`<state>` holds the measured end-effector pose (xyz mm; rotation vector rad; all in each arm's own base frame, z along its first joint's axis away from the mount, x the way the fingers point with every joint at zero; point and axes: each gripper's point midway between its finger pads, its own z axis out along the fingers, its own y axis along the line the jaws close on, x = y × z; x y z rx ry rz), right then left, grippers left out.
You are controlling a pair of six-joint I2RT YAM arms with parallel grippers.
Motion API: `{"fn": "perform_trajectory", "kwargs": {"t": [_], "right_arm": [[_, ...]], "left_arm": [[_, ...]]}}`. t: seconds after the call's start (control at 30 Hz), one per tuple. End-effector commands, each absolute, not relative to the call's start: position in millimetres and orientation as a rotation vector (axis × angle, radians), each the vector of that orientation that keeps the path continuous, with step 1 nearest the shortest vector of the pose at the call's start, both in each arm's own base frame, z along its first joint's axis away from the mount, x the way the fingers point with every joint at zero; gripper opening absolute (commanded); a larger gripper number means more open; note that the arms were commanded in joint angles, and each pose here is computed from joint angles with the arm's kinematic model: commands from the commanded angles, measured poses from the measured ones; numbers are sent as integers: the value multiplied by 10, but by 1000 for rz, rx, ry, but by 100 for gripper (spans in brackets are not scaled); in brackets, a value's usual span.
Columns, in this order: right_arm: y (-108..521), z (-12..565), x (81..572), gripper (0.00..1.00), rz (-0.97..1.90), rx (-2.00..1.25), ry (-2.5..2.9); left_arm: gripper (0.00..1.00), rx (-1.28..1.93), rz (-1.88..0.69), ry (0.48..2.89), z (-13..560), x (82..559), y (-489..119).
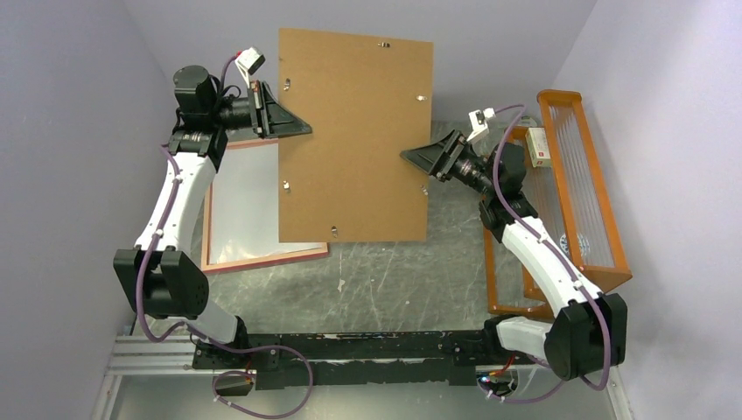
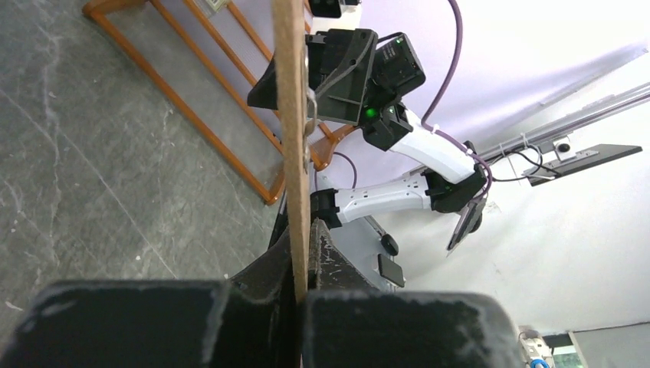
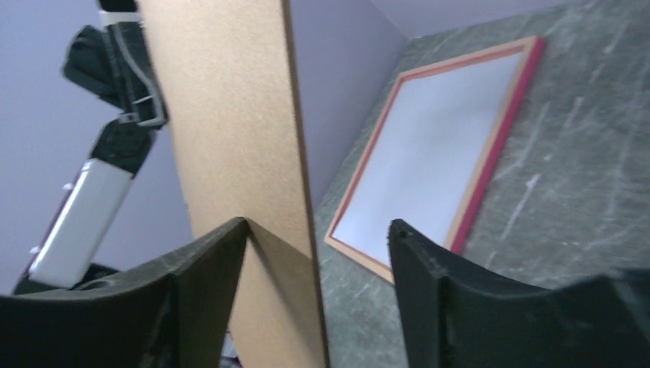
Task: Put the photo into the frame
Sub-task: Turn over the photo frame item.
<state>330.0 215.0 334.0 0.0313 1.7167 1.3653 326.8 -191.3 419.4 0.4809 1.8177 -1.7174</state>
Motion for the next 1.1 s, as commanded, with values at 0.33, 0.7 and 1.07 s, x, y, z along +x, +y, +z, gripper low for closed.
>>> {"fn": "perform_trajectory", "kwargs": {"t": [0.33,0.7,1.07], "right_arm": [[2242,4076,2924,5,1609,-187,1435],[2174,4100,3012,0,1755,32,1418],[2036,3890,3240,0,1604,147,1525]], "left_arm": [[6,452,-1725,1818,4197,3330,-1821],[76,183,-1488,1940,3757,3751,-1443],[93,-347,-804,2176,2853,4117,-109]]}}
